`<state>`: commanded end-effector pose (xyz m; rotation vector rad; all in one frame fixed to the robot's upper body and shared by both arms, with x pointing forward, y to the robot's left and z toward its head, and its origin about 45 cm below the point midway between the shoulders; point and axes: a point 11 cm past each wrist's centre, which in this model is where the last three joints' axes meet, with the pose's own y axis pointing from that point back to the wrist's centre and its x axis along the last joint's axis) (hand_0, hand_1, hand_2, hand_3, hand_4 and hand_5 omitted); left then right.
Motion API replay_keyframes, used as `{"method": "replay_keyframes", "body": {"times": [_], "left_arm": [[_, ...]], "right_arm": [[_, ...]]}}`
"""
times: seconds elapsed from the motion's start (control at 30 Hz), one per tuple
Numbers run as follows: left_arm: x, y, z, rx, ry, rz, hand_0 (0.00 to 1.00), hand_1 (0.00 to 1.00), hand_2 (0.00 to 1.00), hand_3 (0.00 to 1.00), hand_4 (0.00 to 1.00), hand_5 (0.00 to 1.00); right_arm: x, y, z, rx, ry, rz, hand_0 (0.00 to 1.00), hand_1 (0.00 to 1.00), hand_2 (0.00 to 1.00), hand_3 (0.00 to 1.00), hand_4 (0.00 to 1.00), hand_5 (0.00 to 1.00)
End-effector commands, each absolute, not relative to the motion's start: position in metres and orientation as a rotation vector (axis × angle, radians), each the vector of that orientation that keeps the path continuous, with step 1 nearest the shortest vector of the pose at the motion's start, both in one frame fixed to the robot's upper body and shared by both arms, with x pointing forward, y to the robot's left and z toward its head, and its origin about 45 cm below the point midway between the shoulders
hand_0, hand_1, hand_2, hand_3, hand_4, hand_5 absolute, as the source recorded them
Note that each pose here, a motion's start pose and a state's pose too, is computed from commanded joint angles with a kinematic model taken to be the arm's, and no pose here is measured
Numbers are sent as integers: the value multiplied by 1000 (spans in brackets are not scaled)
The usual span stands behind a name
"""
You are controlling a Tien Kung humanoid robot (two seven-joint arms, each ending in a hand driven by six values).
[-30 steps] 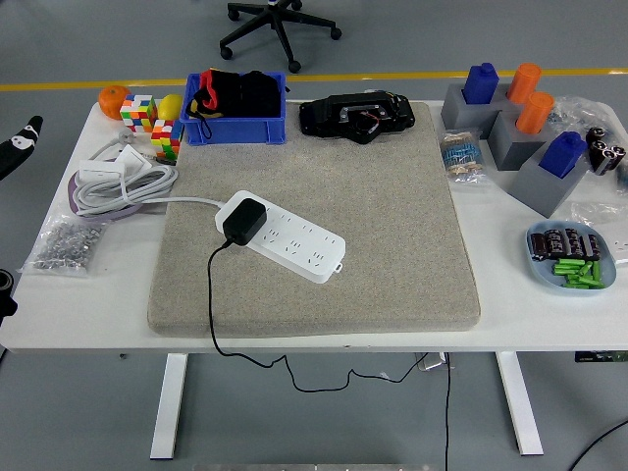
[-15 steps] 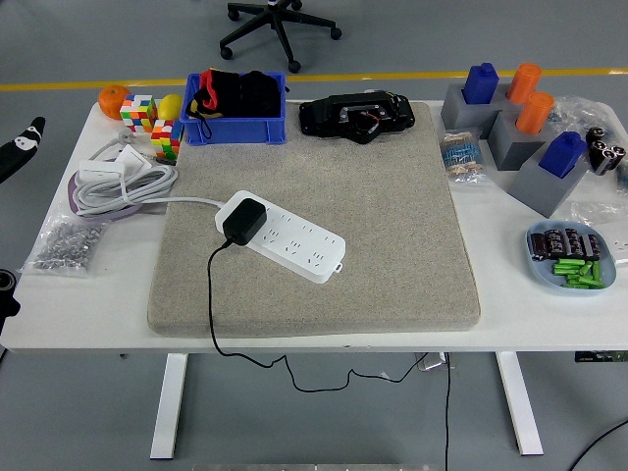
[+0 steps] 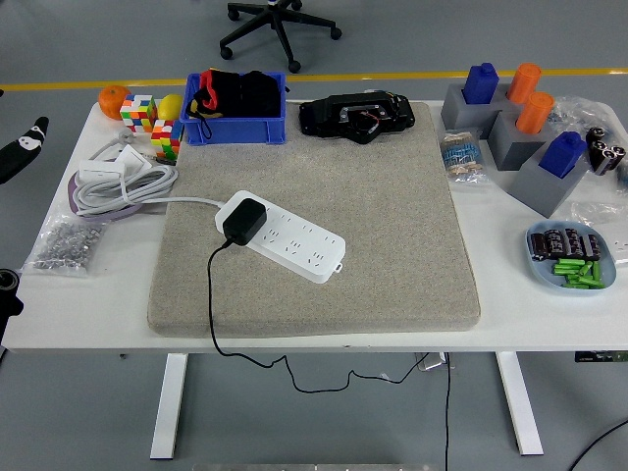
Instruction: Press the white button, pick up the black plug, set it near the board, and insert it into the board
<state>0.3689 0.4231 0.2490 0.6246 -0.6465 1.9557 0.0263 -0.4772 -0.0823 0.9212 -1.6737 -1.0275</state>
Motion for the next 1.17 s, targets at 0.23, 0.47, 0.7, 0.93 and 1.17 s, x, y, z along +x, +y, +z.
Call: {"method": "replay_keyframes", "body": {"times": [0.23,0.47,0.7,0.93,1.17], "left_arm": [[369,423,251,623,-650,1955,838,847,814,772,813,416],[369,423,248,631,-642,1948,838,847,813,772,808,407],[370,422,249,630,-644,1945,837,847,811,772,806,404],[371,422,251,633,-651,1939,838,848,808,772,799,398],[371,420,249,629,-647,1935,838,848,808,772,799,398]], "right_arm": [[29,-477,-82,927,-1676,-1026,745,718,696,651,717,414],[26,-478,-82,921,-1670,-1024,745,718,697,652,717,414],[29,-479,-81,926,-1669,-1018,745,718,696,652,716,414],[29,-480,-81,925,-1672,-1016,745,718,696,651,716,414],[29,-481,-80,924,-1671,-1014,745,718,696,651,716,414]]}}
